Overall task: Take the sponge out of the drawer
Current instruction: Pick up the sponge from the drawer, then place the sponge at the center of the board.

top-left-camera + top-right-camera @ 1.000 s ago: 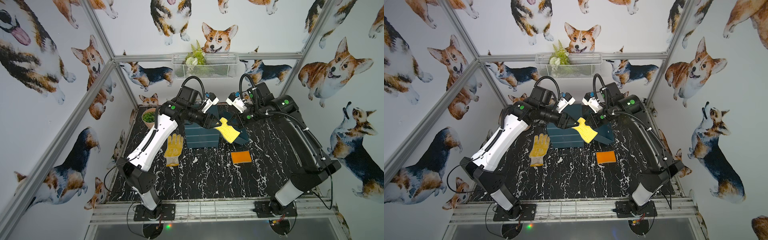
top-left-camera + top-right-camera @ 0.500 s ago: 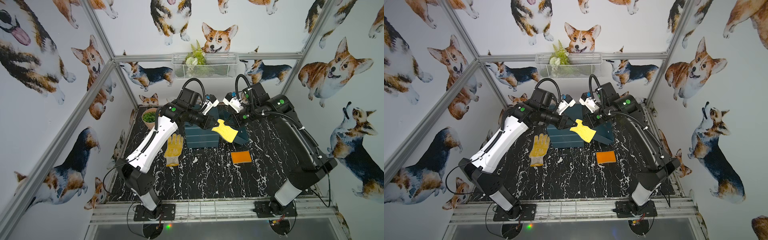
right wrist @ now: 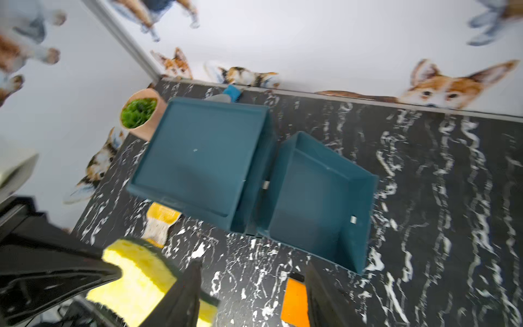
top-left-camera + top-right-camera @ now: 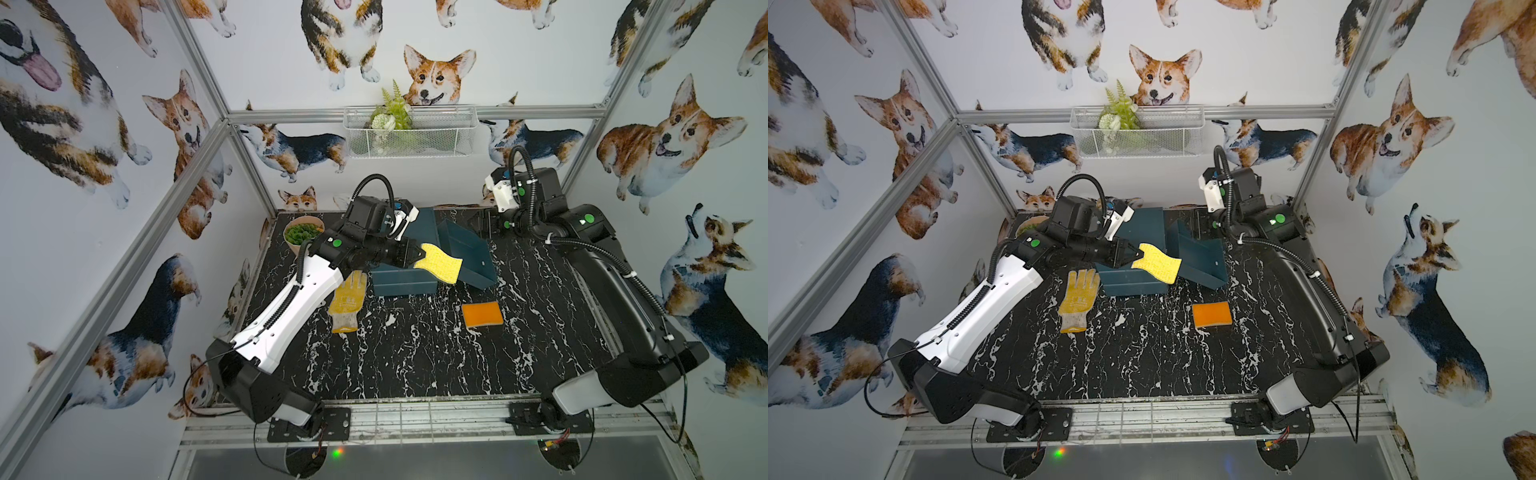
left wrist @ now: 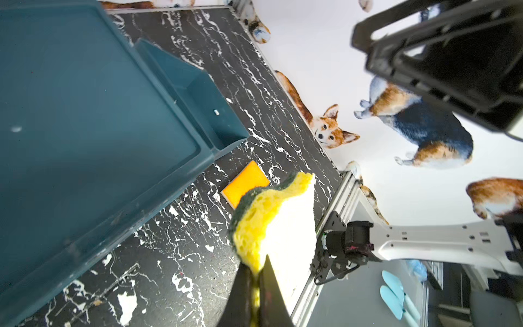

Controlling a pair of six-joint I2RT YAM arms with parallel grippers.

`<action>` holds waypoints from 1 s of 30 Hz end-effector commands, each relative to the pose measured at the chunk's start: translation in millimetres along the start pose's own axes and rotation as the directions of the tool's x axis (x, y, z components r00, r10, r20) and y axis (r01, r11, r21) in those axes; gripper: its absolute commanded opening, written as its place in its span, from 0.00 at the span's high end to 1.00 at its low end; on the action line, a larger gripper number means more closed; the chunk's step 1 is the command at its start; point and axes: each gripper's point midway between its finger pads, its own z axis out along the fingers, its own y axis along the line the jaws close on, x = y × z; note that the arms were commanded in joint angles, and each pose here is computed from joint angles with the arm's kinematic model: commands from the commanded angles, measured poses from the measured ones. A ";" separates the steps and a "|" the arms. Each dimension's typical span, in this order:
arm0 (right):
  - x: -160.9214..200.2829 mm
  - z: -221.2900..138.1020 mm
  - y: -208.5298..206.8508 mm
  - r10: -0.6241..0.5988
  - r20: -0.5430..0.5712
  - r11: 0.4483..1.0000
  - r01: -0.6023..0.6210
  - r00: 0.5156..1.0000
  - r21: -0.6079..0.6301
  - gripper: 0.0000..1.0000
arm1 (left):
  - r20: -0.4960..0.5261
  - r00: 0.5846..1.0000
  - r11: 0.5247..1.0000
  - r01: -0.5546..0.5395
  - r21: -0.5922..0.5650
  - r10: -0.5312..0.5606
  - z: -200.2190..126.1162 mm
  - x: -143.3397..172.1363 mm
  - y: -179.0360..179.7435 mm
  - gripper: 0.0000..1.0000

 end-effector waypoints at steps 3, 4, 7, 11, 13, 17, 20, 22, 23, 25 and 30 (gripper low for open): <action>10.8 -14.2 -49.1 0.118 0.072 0.978 -0.128 0.990 0.164 0.38 | 0.153 0.982 0.984 0.132 -0.117 -0.114 15.6 6.4 2.7 1.00; 17.1 -14.0 -53.2 0.137 0.064 0.975 -0.146 0.988 0.168 0.38 | 0.160 0.978 0.979 0.153 -0.135 -0.130 19.5 14.0 3.6 1.00; 35.4 -8.4 -56.2 0.170 0.030 0.972 -0.173 0.985 0.159 0.38 | 0.187 0.966 0.960 0.212 -0.185 -0.178 29.0 37.1 13.0 1.00; 56.6 0.4 -57.3 0.217 -0.017 0.967 -0.212 0.976 0.144 0.38 | 0.226 0.946 0.934 0.282 -0.221 -0.232 39.0 62.6 27.7 1.00; 62.8 0.6 -57.2 0.219 -0.026 0.967 -0.214 0.975 0.138 0.38 | 0.216 0.945 0.931 0.292 -0.219 -0.246 50.2 74.7 31.3 1.00; 68.6 -2.2 -58.8 0.217 -0.032 0.968 -0.211 0.976 0.137 0.38 | 0.176 0.951 0.920 0.295 -0.258 -0.255 79.4 100.9 45.2 1.00; 71.4 -6.0 -60.2 0.212 -0.036 0.968 -0.205 0.977 0.144 0.38 | 0.155 0.943 0.908 0.326 -0.263 -0.294 101.2 119.9 55.3 1.00; 72.6 -9.7 -62.4 0.208 -0.032 0.967 -0.201 0.978 0.155 0.38 | 0.131 0.947 0.902 0.319 -0.291 -0.292 112.3 131.2 61.2 1.00; 72.9 -10.7 -63.7 0.207 -0.030 0.967 -0.200 0.978 0.160 0.38 | 0.117 0.950 0.902 0.313 -0.298 -0.291 116.8 135.8 62.6 1.00; 74.1 -13.4 -66.2 0.206 -0.024 0.965 -0.199 0.978 0.172 0.38 | 0.097 0.952 0.898 0.307 -0.316 -0.291 124.7 143.7 67.3 1.00; 75.8 -15.7 -70.1 0.205 -0.022 0.961 -0.197 0.978 0.193 0.38 | 0.058 0.957 0.887 0.287 -0.362 -0.286 138.8 153.9 78.3 1.00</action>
